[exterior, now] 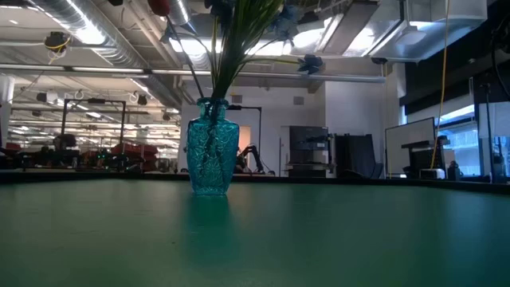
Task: Sort flowers into vase by color
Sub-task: Put the white flowers into the purple vase
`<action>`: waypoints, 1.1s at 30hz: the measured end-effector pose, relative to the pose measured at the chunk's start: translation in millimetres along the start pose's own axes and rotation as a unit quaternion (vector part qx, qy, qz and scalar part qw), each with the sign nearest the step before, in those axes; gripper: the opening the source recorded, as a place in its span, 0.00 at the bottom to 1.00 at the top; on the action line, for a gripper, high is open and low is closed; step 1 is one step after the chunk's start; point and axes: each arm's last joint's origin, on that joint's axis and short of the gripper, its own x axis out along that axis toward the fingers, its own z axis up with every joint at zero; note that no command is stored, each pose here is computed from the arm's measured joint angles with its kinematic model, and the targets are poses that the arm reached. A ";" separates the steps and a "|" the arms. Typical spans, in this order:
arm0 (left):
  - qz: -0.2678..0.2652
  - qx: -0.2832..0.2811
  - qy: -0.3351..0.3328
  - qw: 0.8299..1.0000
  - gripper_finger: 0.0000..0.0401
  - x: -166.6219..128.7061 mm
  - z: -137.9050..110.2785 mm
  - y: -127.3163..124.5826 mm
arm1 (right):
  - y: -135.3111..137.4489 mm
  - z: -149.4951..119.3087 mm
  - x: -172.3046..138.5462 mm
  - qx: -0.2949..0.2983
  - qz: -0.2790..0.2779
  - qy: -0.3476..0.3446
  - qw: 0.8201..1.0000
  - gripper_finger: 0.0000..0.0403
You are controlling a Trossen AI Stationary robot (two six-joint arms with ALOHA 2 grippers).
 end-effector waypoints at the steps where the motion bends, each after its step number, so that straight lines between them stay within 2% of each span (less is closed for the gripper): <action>1: 0.000 0.000 0.000 1.000 0.46 0.0 0.0 0.0 | 0.1 -0.2 0.0 0.000 0.000 0.001 1.000 0.22; 12: 0.000 0.000 0.000 1.000 0.46 0.0 0.0 0.0 | -1.5 10.5 -11.5 0.052 0.017 -0.019 0.998 0.39; 22: 0.000 0.000 0.000 1.000 0.46 0.0 0.0 0.0 | -1.1 1.1 -23.0 0.105 0.049 0.056 0.992 0.51; 27: 0.000 0.000 0.000 1.000 0.46 0.0 0.0 0.0 | -0.9 -7.5 -25.1 0.104 0.046 0.102 0.988 0.55; 33: 0.000 0.000 0.000 1.000 0.46 -0.1 0.0 0.0 | -1.0 -7.8 -25.7 0.100 0.046 0.105 0.988 0.55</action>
